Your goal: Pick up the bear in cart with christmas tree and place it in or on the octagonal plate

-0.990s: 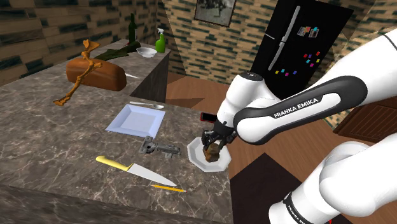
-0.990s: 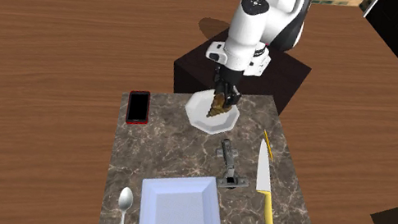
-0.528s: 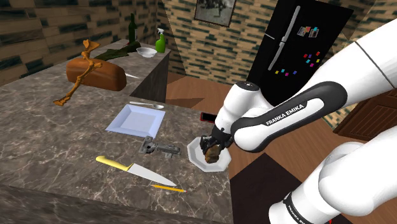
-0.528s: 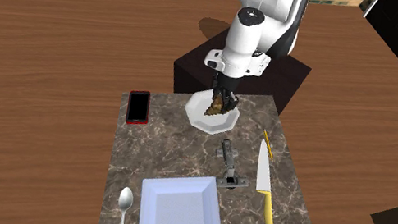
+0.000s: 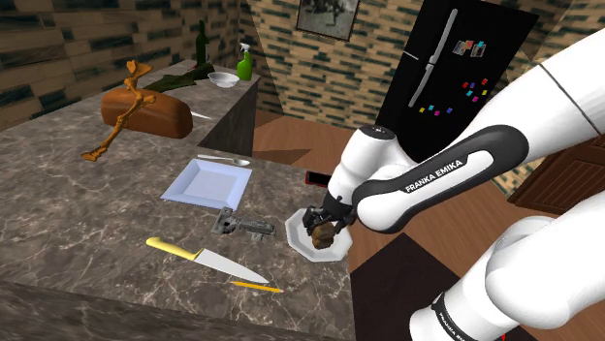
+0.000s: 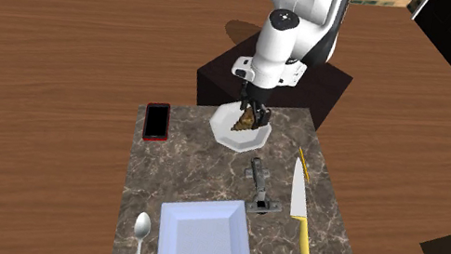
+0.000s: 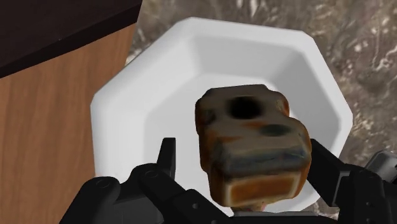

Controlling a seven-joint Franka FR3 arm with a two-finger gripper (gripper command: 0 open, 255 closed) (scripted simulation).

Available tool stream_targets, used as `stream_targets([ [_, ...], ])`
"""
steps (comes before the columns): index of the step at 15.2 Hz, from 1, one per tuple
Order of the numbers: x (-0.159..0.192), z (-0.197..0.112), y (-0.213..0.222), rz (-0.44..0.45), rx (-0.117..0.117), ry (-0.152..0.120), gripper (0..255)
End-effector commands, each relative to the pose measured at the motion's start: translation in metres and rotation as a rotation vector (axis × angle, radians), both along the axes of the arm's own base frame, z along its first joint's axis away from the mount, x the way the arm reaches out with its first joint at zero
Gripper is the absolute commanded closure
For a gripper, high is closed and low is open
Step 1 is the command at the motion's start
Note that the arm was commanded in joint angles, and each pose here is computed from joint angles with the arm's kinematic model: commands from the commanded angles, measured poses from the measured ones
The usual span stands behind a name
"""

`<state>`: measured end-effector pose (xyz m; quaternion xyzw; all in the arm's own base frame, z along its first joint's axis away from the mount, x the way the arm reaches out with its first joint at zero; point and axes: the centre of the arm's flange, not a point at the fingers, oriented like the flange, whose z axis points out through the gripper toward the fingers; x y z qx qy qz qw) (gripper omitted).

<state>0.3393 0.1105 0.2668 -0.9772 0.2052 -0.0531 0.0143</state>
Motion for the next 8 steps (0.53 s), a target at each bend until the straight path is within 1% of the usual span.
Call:
stream_targets([
  [1, -0.001, -0.001, 0.000, 0.000, 0.000, 0.002, 0],
  [4, 0.000, -0.001, 0.000, 0.000, -0.001, 0.002, 0],
  [8, -0.005, 0.048, 0.000, 0.000, -0.001, 0.002, 0],
])
